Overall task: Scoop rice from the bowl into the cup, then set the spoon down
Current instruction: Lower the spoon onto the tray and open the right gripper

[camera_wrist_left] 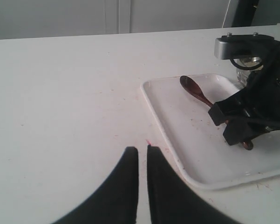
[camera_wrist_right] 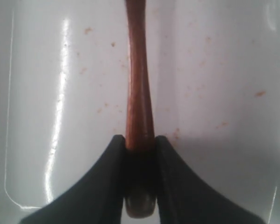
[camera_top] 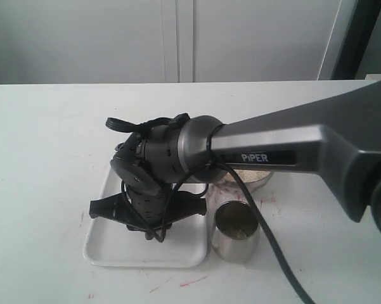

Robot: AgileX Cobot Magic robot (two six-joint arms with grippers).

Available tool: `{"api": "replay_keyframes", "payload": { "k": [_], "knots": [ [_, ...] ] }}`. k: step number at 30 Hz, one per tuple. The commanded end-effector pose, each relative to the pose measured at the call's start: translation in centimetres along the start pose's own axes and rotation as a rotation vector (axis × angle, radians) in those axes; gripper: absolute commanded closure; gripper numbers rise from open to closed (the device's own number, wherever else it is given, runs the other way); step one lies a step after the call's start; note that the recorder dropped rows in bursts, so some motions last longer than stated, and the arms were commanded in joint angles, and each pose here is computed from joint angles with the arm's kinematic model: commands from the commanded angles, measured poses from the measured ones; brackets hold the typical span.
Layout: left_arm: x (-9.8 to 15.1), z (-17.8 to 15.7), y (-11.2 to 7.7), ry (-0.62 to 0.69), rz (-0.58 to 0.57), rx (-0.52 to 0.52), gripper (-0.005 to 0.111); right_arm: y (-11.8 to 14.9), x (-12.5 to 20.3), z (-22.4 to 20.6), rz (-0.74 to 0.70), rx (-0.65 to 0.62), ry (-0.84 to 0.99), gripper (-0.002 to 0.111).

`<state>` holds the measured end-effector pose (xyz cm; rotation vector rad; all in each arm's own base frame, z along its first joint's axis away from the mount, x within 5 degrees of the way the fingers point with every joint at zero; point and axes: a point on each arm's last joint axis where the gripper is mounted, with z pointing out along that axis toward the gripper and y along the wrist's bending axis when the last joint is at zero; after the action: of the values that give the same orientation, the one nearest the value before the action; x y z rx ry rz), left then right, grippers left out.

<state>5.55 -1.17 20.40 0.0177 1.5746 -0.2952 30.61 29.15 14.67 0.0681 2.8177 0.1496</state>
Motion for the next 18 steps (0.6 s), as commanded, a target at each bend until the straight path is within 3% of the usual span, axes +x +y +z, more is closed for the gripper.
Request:
{"api": "replay_keyframes", "payload": {
  "k": [1, 4, 13, 18],
  "knots": [
    [-0.2, 0.0, 0.0, -0.008, -0.012, 0.003, 0.092, -0.2, -0.5, -0.1, 0.000, -0.007, -0.011, 0.084],
    [-0.2, 0.0, 0.0, -0.008, -0.012, 0.003, 0.092, -0.2, -0.4, -0.1, 0.001, -0.003, -0.008, 0.077],
    [-0.2, 0.0, 0.0, -0.008, -0.012, 0.003, 0.092, -0.2, -0.9, -3.7, -0.008, -0.036, -0.043, 0.077],
    [-0.2, 0.0, 0.0, -0.008, -0.012, 0.003, 0.092, -1.2, -1.3, -8.3, -0.181, -0.012, -0.080, 0.077]
  ]
}}
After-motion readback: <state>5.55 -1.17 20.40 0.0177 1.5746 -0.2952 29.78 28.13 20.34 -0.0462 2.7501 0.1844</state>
